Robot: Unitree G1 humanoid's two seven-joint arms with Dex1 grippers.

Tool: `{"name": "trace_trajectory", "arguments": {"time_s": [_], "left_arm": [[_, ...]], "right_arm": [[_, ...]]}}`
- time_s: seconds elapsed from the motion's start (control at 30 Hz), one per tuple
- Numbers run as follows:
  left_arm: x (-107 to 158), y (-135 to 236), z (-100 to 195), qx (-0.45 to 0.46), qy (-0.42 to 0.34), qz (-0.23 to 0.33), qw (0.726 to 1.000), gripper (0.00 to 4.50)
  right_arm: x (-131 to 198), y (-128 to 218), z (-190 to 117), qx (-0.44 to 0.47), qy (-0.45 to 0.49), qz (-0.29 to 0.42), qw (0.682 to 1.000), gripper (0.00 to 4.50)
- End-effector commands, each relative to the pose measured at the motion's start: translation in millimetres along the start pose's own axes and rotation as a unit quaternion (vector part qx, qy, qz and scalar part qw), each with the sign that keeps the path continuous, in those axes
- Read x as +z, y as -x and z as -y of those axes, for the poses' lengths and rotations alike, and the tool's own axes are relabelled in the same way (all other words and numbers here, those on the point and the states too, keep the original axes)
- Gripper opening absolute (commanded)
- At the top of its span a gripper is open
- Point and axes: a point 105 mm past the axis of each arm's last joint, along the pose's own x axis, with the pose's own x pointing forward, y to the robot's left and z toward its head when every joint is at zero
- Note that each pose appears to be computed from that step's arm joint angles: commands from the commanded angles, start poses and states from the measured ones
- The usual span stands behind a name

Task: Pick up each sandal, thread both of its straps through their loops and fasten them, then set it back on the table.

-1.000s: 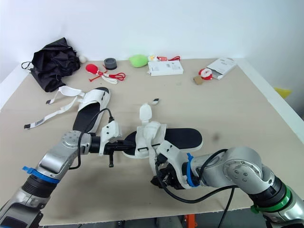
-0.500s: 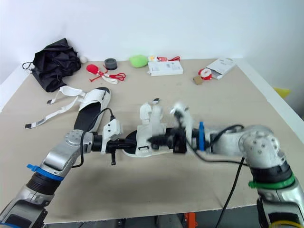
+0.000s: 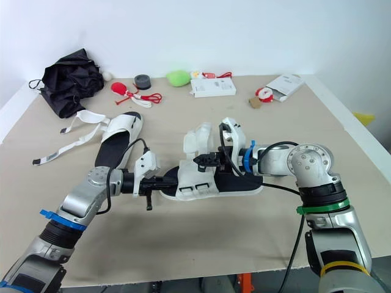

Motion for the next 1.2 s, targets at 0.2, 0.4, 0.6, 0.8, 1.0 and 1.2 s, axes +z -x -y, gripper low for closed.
{"name": "trace_trajectory", "arguments": {"time_s": [0.2,0.4,0.6,0.8,1.0,1.2], "left_arm": [[-19.5,0.9,-0.3,0.015,0.024,-0.027,0.999,0.00],[-17.6,2.6,-2.8,0.014,0.018,-0.030,0.999,0.00],[-16.7,0.4,-3.8,0.010,0.014,-0.031,0.999,0.00],[-17.2,-0.2,-4.1,0.010,0.014,-0.030,0.999,0.00],[-17.9,2.1,-5.7,0.015,0.015,-0.031,0.999,0.00],[-19.9,0.9,-5.0,0.016,0.020,-0.030,0.999,0.00]], "right_arm": [[-27.0,2.1,-11.6,0.043,-0.028,-0.063,0.997,0.06],[-28.3,7.0,-1.0,0.018,-0.030,-0.059,0.998,0.06],[11.8,14.4,4.3,0.013,-0.039,-0.002,0.999,0.06],[8.8,13.7,18.6,-0.016,-0.051,-0.006,0.999,0.06],[-12.8,12.5,14.9,0.004,-0.063,-0.040,0.997,0.06],[-12.7,8.9,-6.9,0.067,-0.064,-0.044,0.995,0.06]]}}
